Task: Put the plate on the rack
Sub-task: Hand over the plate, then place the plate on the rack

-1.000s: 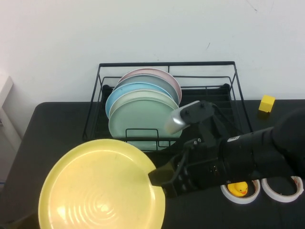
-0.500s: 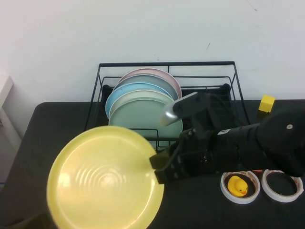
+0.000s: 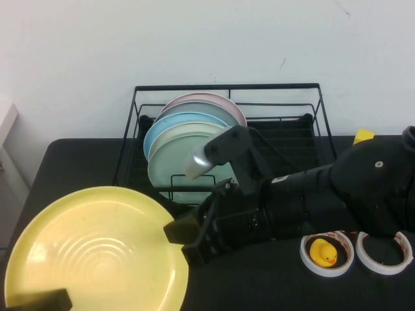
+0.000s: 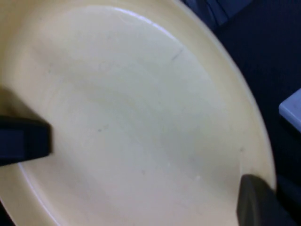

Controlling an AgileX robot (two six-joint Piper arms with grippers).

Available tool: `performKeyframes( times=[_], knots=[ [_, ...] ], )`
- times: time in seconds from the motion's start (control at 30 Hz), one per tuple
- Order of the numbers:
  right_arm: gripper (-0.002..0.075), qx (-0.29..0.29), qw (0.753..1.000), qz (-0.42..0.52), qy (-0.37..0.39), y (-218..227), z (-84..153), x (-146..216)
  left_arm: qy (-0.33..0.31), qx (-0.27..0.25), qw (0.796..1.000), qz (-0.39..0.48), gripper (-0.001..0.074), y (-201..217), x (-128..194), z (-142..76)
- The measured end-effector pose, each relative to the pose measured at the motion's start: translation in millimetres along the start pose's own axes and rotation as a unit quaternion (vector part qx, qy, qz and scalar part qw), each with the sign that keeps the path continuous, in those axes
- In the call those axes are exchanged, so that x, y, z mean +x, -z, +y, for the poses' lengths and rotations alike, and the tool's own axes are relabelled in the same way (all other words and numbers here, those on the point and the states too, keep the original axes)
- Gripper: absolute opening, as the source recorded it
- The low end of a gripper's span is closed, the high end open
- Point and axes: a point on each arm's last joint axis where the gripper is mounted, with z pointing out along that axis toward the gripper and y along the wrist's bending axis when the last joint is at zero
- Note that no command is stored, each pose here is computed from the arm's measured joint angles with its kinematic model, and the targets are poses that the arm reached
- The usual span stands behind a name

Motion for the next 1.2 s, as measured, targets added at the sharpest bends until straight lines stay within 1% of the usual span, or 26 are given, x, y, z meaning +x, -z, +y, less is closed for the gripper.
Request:
performKeyframes(
  times=[0.03,0.07,0.13,0.17,0.2,0.23,0.27,0.33,0.37,0.43,0.53,0.57,0.6,0.67,0.77,0.83,0.93,1.0,1.03,1.1,1.13,1.2],
  knots=[
    [0.0009,-0.001,1.000,-0.002,0.007,0,0,0,0.000,0.000,1.000,0.000,0.0380,0,0,0],
    [0.0009,-0.003,1.000,-0.005,0.012,0,0,-1,0.000,0.000,1.000,0.000,0.0335,0,0,0],
    [0.0010,-0.004,1.000,-0.009,0.023,0,1,-2,-0.001,0.000,1.000,0.002,0.0224,0,0,0],
    [0.0011,-0.001,0.999,-0.011,0.030,0,0,-2,-0.003,0.000,1.000,0.003,0.0149,0,1,0],
    [0.0011,0.006,0.999,-0.014,0.036,0,-2,-2,-0.002,0.004,1.000,0.003,0.0112,0,1,-1],
    [0.0011,0.009,0.999,-0.014,0.039,-1,-3,-2,-0.001,0.007,1.000,0.004,0.0092,0,1,-1],
    [0.0015,0.011,0.999,-0.015,0.043,0,-4,-3,-0.003,0.009,1.000,0.003,0.0090,0,1,-2],
    [0.0054,0.007,0.999,-0.015,0.044,0,-4,-3,-0.020,0.009,1.000,0.000,0.0090,0,0,-2],
    [0.0101,0.003,0.999,-0.015,0.045,0,-3,-3,-0.032,0.009,0.999,-0.003,0.0090,0,0,-2],
    [0.0231,-0.005,0.999,-0.015,0.050,0,-2,-3,-0.061,0.010,0.998,-0.011,0.0090,0,-2,-2],
    [0.0490,-0.017,0.998,-0.016,0.060,1,1,-3,-0.125,0.015,0.992,-0.027,0.0090,0,-4,-3],
    [0.0558,-0.021,0.997,-0.021,0.069,3,3,-5,-0.157,0.016,0.987,-0.034,0.0090,0,-6,-4],
    [0.0605,-0.021,0.996,-0.028,0.078,7,5,-9,-0.191,0.017,0.980,-0.045,0.0090,1,-8,-5],
    [0.0652,-0.021,0.994,-0.051,0.091,20,10,-20,-0.256,0.017,0.964,-0.071,0.0090,3,-14,-8],
    [0.0679,-0.013,0.988,-0.096,0.118,49,17,-41,-0.319,0.012,0.939,-0.129,0.0090,9,-28,-15],
    [0.0680,-0.003,0.983,-0.124,0.137,72,23,-51,-0.360,-0.003,0.918,-0.168,0.0090,14,-38,-19],
    [0.0662,0.015,0.973,-0.155,0.171,110,32,-59,-0.441,-0.036,0.873,-0.204,0.0090,19,-50,-23],
    [0.0606,0.025,0.967,-0.160,0.195,133,39,-60,-0.492,-0.050,0.844,-0.206,0.0090,18,-56,-26],
    [0.0571,0.028,0.966,-0.158,0.202,141,42,-58,-0.509,-0.054,0.835,-0.203,0.0090,17,-58,-27],
    [0.0446,0.038,0.962,-0.143,0.228,159,49,-53,-0.540,-0.057,0.817,-0.197,0.0090,13,-65,-30],
    [0.0384,0.044,0.960,-0.130,0.244,165,52,-50,-0.544,-0.054,0.814,-0.197,0.0090,12,-68,-32],
    [0.0215,0.055,0.956,-0.097,0.272,177,58,-41,-0.554,-0.046,0.809,-0.192,0.0090,5,-77,-37]
  ],
)
